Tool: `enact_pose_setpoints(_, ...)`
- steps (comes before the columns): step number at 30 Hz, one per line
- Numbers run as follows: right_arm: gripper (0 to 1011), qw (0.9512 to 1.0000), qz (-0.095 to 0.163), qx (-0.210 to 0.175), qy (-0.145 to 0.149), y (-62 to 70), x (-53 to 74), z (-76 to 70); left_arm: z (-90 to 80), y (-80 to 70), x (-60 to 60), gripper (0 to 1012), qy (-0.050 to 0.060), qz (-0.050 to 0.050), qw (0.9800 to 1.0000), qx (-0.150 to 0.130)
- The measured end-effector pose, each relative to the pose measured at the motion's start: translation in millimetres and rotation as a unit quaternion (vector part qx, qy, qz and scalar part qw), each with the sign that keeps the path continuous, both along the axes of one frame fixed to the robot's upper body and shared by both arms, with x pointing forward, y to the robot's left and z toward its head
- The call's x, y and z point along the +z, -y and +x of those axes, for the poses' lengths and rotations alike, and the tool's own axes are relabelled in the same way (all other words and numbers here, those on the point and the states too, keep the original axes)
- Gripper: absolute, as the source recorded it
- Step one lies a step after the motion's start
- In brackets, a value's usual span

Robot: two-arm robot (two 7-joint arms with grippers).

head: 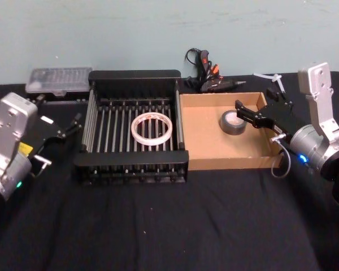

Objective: Pick up the white tape and place it into the black box , Pick up the silver tape and place it into the brown box.

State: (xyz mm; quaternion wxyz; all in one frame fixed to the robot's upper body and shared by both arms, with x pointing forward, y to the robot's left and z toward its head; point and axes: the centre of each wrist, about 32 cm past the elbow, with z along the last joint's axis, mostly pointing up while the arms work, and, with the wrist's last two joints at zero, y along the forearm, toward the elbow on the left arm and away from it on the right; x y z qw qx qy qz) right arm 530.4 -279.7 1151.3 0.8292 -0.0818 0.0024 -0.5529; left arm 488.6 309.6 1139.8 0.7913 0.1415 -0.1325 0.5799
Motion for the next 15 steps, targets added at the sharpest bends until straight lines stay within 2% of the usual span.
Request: enact_pose_setpoints(15, 1002, 1.0000, 0.000, 0.000, 0.000, 0.0, 0.0, 0.0, 0.0, 0.0, 0.0, 1001, 0.000, 0.000, 1.0000, 0.000)
